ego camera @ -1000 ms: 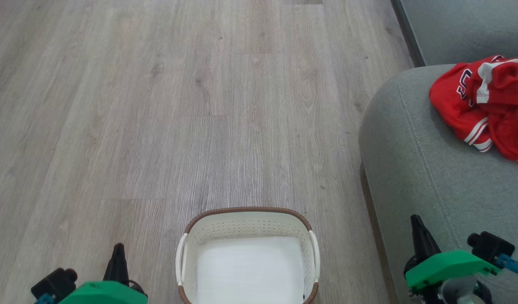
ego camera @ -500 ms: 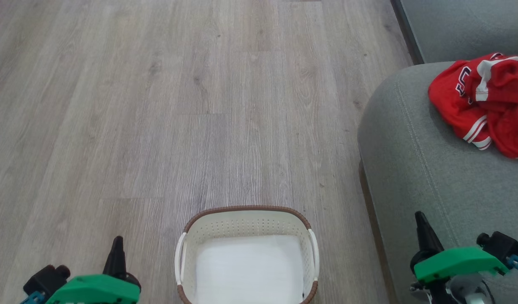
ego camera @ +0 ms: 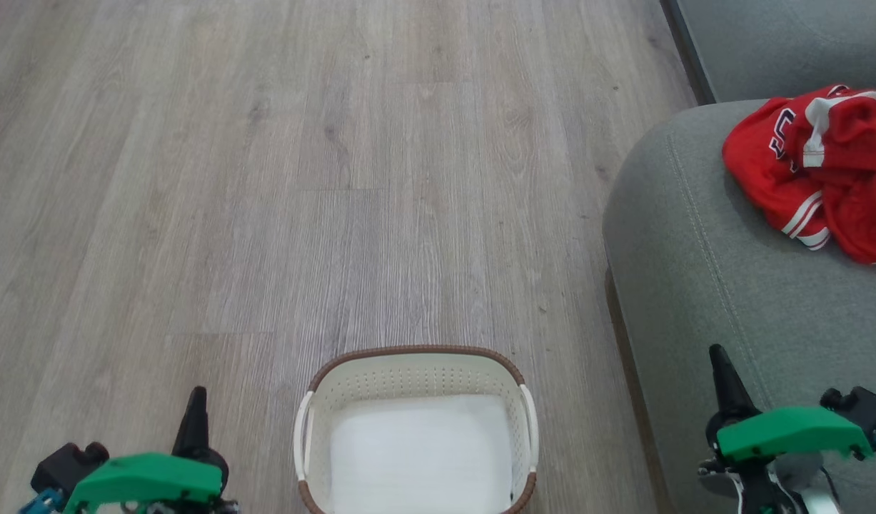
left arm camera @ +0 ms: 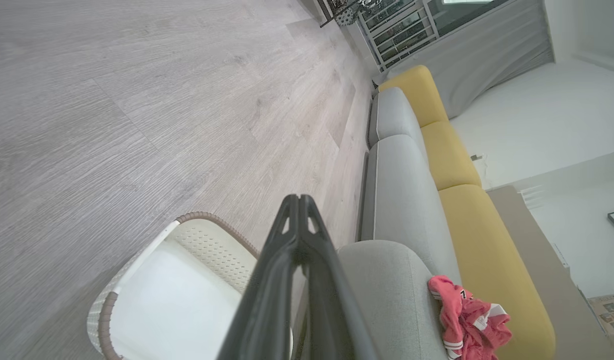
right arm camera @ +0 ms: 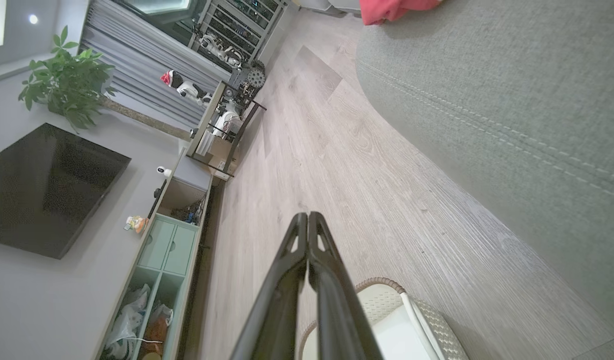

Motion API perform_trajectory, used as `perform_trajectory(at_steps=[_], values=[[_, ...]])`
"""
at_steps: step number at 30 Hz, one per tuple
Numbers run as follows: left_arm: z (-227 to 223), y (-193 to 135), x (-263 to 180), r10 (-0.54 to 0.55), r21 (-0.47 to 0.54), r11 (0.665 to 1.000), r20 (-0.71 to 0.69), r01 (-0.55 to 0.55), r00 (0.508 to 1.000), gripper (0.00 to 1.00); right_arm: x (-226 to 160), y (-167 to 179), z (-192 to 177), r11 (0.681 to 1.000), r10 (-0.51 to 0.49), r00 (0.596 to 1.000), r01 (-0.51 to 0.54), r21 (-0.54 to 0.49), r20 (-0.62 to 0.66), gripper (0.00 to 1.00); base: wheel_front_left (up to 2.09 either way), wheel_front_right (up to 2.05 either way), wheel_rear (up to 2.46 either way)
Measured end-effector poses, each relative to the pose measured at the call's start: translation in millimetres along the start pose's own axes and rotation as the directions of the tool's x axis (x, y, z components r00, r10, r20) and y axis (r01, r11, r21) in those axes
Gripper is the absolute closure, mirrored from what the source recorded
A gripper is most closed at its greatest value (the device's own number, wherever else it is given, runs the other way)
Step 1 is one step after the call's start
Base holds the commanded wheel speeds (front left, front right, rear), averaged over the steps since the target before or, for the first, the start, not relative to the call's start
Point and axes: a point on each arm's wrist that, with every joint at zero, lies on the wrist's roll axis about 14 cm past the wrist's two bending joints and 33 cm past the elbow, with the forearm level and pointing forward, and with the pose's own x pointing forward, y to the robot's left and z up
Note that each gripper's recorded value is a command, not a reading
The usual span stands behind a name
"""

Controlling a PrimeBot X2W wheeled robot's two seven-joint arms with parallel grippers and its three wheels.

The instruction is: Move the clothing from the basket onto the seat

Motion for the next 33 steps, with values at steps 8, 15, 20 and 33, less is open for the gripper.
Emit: perform_trajectory(at_steps=[8,15,20,33], values=[[5.3,-5.8,5.0,-0.022,-0.090,0.996,0.006,0.022,1.000,1.00,0.5,0.1,3.0,0.996,0.000,1.000,0.000,0.091,0.000,1.00,0.00,0.00,0.00],[6.7,-12.0,9.0,-0.044,-0.163,0.986,-0.002,0.043,0.999,1.00,1.0,0.9,7.5,0.986,0.003,1.000,-0.004,0.169,0.011,1.00,0.00,0.00,0.00],[6.7,-13.8,9.9,-0.056,-0.218,0.975,-0.007,0.053,0.998,1.00,1.1,0.4,9.7,0.974,0.002,1.000,-0.005,0.225,0.013,1.00,0.00,0.00,0.00],[15.4,-25.7,17.0,-0.104,-0.342,0.934,0.007,0.100,0.995,1.00,2.5,3.7,15.8,0.935,0.018,1.000,-0.025,0.353,0.022,1.00,0.00,0.00,0.00]])
